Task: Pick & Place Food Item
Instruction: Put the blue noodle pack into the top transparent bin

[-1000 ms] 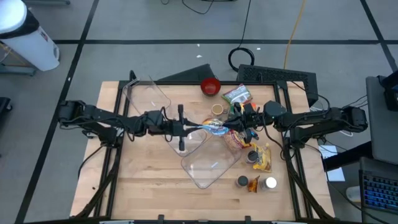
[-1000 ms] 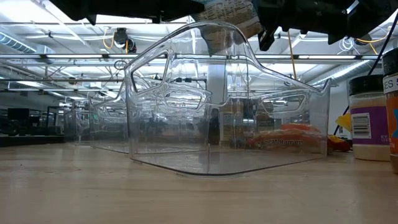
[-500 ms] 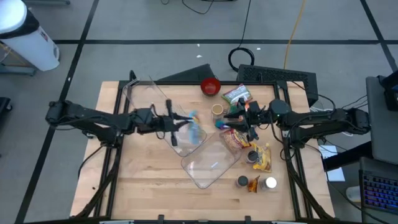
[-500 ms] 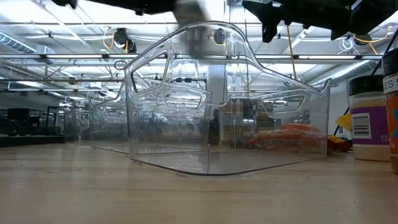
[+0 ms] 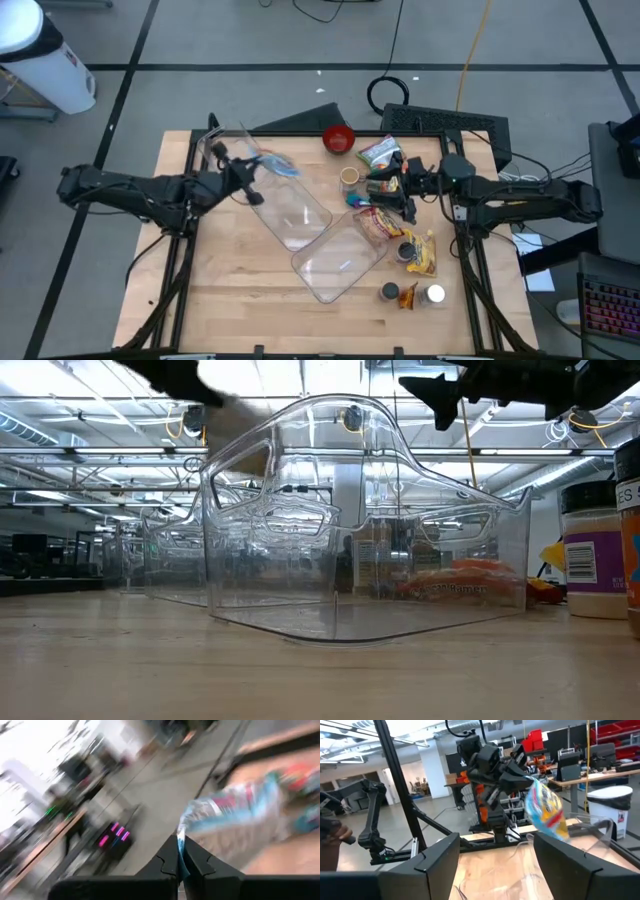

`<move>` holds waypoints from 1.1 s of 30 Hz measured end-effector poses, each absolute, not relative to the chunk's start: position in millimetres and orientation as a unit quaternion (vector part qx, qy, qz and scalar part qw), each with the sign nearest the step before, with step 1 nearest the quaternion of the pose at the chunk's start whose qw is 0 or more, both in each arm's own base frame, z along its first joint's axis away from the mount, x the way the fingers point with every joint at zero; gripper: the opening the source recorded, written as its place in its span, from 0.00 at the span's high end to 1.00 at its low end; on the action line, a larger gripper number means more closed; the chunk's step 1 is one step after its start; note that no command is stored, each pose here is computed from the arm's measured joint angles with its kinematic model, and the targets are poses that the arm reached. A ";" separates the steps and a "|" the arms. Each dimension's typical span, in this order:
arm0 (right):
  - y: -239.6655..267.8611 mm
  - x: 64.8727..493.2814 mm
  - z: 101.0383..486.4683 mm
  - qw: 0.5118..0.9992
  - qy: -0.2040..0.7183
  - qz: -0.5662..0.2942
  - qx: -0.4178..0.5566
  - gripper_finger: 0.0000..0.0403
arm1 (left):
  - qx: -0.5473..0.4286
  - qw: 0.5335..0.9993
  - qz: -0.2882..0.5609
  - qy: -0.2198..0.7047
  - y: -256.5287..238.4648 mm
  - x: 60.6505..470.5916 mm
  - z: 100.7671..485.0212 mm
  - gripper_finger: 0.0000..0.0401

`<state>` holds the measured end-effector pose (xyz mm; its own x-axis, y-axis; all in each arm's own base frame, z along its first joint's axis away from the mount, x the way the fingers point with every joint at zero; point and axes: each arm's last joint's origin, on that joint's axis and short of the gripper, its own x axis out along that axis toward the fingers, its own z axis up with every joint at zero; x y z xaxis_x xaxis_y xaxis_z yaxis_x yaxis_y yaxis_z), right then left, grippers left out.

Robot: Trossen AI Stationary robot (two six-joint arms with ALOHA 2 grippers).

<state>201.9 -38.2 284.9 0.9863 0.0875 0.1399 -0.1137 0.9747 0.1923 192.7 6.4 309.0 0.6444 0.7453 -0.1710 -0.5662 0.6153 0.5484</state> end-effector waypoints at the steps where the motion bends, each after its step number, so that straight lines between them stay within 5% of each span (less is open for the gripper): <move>1: -38.9 201.8 284.6 0.992 -0.064 0.049 0.101 0.39 | 0.225 0.865 0.398 0.208 8.8 190.5 306.1 0.97; 14: -42.1 201.3 283.4 0.993 -0.059 0.040 0.093 0.42 | 0.110 0.745 0.599 0.274 44.7 157.9 273.4 0.98; 26: -42.1 201.3 283.2 0.994 -0.059 0.039 0.087 0.44 | -0.051 0.685 0.678 0.260 93.8 162.7 241.5 0.98; 33: -42.1 201.3 283.1 0.994 -0.059 0.039 0.088 0.45 | -0.061 0.618 0.720 0.310 124.6 164.9 215.3 0.99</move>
<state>201.3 -42.1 283.1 0.9900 0.0680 0.1240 -0.0888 0.9813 0.1709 164.9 124.6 215.3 -0.2281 0.8520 -0.4712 -0.9275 -0.0430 0.3713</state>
